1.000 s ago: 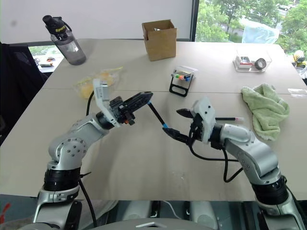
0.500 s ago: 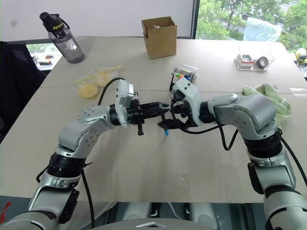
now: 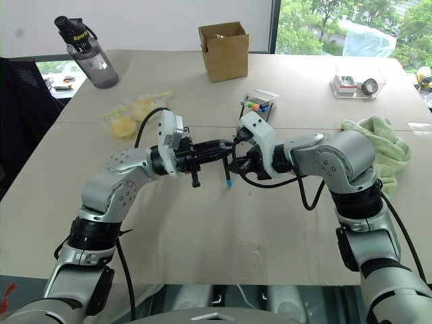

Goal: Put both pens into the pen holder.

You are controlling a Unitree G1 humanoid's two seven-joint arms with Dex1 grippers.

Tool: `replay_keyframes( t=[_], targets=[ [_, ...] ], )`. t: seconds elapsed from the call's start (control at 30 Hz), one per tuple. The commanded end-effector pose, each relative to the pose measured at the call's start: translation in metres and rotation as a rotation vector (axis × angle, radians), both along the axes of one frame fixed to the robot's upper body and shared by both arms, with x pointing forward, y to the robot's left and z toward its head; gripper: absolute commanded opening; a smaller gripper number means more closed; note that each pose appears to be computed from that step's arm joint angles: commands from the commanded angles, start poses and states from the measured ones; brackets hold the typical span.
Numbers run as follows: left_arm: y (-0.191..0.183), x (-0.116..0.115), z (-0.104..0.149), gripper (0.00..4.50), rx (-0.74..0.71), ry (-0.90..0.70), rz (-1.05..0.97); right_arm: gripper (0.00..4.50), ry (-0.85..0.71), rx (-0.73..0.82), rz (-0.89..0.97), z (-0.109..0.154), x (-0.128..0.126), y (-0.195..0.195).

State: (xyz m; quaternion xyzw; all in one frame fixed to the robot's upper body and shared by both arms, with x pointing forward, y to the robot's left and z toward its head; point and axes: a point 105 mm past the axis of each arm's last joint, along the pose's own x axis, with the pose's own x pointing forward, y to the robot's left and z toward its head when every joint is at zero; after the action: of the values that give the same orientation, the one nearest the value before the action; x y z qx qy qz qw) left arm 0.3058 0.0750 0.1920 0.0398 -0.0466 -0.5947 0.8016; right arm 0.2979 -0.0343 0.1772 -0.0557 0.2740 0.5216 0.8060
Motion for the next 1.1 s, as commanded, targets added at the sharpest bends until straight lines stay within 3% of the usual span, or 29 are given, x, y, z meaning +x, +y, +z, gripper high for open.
replay_keyframes(
  t=[0.03,0.1,0.23,0.3,0.43,0.53,0.6,0.63,0.87,1.07,1.1],
  targets=[
    [-0.007,-0.006,0.006,0.0,-0.024,-0.022,-0.048,0.04,-0.059,0.057,0.028,0.019,-0.002,0.007],
    [-0.007,-0.006,0.006,0.0,-0.023,-0.022,-0.047,0.04,-0.074,0.063,0.045,0.021,-0.003,0.009],
    [-0.008,-0.005,0.006,0.0,-0.021,-0.027,-0.049,1.18,-0.093,0.029,0.073,0.016,-0.008,0.009],
    [-0.007,-0.005,0.005,0.0,-0.02,-0.027,-0.051,2.13,-0.087,0.034,0.06,0.015,-0.006,0.01],
    [-0.007,-0.007,0.003,0.0,-0.016,-0.024,-0.053,2.13,-0.07,0.051,0.066,0.015,-0.007,0.013],
    [-0.006,-0.007,0.003,0.0,-0.016,-0.024,-0.051,1.35,-0.069,0.052,0.057,0.016,-0.006,0.012],
    [-0.006,-0.006,0.003,0.0,-0.017,-0.024,-0.05,0.41,-0.066,0.052,0.058,0.016,-0.006,0.012],
    [-0.006,-0.006,0.003,0.0,-0.018,-0.025,-0.049,0.15,-0.065,0.05,0.059,0.015,-0.006,0.012],
    [-0.006,-0.003,0.005,0.0,-0.031,-0.001,-0.051,0.11,-0.081,0.035,0.063,0.014,-0.007,0.013],
    [0.0,0.006,0.014,2.68,-0.08,-0.015,0.023,0.11,-0.109,0.049,0.075,0.017,-0.008,0.015],
    [0.001,0.005,0.015,2.68,-0.087,-0.011,0.023,0.11,-0.112,0.049,0.077,0.017,-0.008,0.015]
  ],
)
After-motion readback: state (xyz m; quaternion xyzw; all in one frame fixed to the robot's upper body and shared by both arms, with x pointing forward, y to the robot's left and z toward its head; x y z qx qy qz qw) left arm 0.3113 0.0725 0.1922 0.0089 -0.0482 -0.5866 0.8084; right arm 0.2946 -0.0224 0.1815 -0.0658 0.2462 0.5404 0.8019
